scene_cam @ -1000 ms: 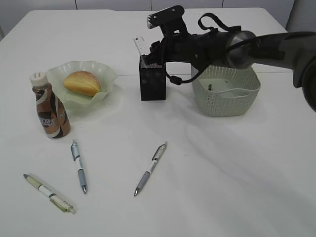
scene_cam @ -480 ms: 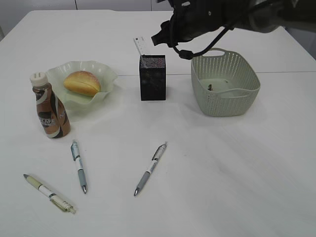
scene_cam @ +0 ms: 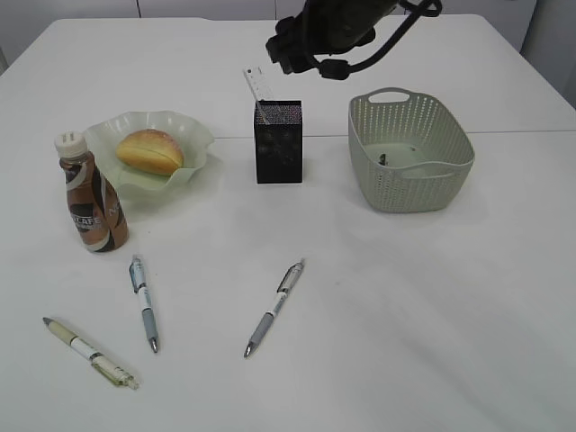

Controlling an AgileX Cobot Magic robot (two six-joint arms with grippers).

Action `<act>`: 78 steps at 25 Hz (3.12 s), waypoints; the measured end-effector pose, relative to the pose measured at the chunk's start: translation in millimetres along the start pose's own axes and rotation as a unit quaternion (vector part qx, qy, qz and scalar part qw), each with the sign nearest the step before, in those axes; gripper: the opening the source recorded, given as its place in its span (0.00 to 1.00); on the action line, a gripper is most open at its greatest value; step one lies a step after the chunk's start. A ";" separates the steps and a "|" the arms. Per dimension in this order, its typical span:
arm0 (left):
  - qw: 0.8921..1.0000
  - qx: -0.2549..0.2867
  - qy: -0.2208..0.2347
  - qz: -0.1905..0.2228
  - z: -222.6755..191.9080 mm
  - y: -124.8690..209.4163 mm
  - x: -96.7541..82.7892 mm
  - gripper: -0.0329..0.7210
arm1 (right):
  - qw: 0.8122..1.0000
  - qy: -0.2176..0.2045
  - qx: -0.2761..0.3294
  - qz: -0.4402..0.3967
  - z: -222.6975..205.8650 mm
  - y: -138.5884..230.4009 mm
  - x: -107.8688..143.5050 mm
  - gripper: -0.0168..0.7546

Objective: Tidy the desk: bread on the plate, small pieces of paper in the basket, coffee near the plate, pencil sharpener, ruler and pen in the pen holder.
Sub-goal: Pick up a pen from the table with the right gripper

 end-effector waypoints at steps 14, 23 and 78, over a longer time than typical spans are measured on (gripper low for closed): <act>1.000 0.002 -0.018 -0.006 0.1 0.4 4.1 0.45 | 0.996 0.015 0.085 0.023 19.3 12.8 9.0 0.73; 1.000 0.003 -0.018 -0.006 0.1 0.6 4.1 0.45 | 0.987 -0.002 0.163 -0.002 49.5 22.1 10.6 0.73; 0.999 0.002 0.015 0.028 0.1 0.5 -3.4 0.45 | 0.862 -0.108 0.334 -0.367 97.3 134.7 89.5 0.72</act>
Point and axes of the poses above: a point on each arm's last joint axis where the gripper is mounted, z pointing back along that axis away from the gripper, x along the wrist's bending axis when the last joint is at zero, y = z × x, the point moved 2 cm from there along -z, pointing out along that axis toward the gripper, and after that the axes turned 8 degrees about -z, right-handed, at the moved point
